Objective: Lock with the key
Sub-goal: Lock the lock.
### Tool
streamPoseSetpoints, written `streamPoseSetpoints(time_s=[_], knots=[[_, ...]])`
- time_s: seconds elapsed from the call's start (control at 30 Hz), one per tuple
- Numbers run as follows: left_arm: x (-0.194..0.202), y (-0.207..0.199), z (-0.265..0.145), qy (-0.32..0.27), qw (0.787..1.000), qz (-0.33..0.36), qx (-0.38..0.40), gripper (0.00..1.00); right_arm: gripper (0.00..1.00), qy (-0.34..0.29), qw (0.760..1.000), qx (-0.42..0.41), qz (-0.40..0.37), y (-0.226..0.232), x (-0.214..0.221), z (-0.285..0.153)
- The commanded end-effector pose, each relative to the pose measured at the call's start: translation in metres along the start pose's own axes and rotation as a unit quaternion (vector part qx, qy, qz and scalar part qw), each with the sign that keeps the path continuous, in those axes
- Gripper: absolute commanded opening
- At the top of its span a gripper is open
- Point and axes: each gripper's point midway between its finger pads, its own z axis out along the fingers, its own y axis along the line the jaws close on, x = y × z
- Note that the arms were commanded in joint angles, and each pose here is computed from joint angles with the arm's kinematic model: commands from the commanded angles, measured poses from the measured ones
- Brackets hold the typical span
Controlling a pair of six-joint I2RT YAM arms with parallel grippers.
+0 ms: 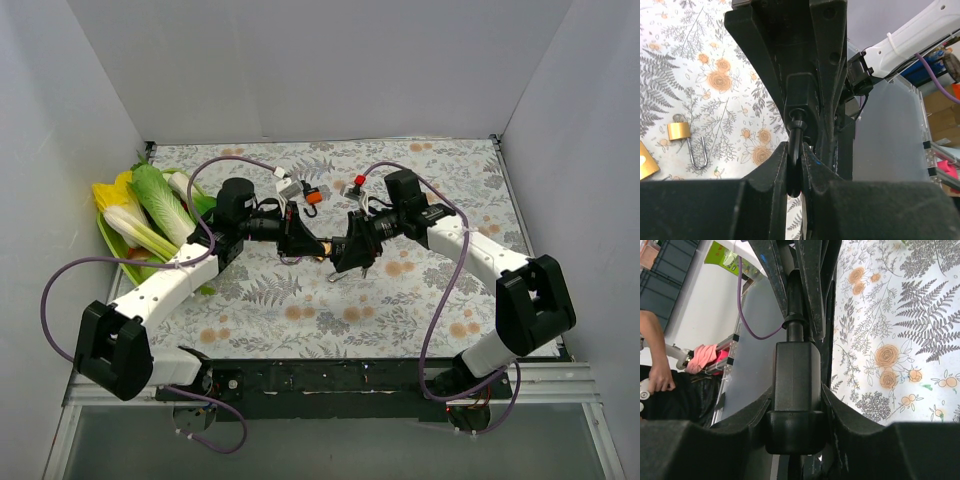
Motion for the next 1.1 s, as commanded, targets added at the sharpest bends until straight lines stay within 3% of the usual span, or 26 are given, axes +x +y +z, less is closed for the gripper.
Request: streamPoseSetpoints(time_s=[0.0,0.23,0.43,0.73,0.93,1.07], knots=[[0.018,-0.051,0.051,0.020,0.994,0.024,0.101,0.00,0.01,0.010,0.985,-0.045,-0.163,0.031,-0.049,0.041],[0.020,-0.066,0.046,0.018,0.991,-0.028,0.126,0.00,0.01,0.005,0.978,0.016,-0.207,0.012,-0.052,0.036],[0.012,-0.065,0.051,-0.005,0.990,-0.048,0.132,0.00,0.01,0.014,0.974,0.000,-0.224,0.020,-0.053,0.046],[0.021,-0.065,0.052,0.006,0.990,0.015,0.141,0.00,0.01,0.016,0.975,-0.056,-0.215,0.043,-0.047,0.047],[0.015,-0.067,0.052,-0.023,0.990,-0.013,0.139,0.00,0.01,-0.013,0.974,-0.063,-0.215,0.053,-0.057,0.053],[0.025,-0.082,0.058,-0.001,0.983,0.042,0.181,0.00,0.01,-0.005,0.973,-0.074,-0.217,0.059,-0.053,0.056]])
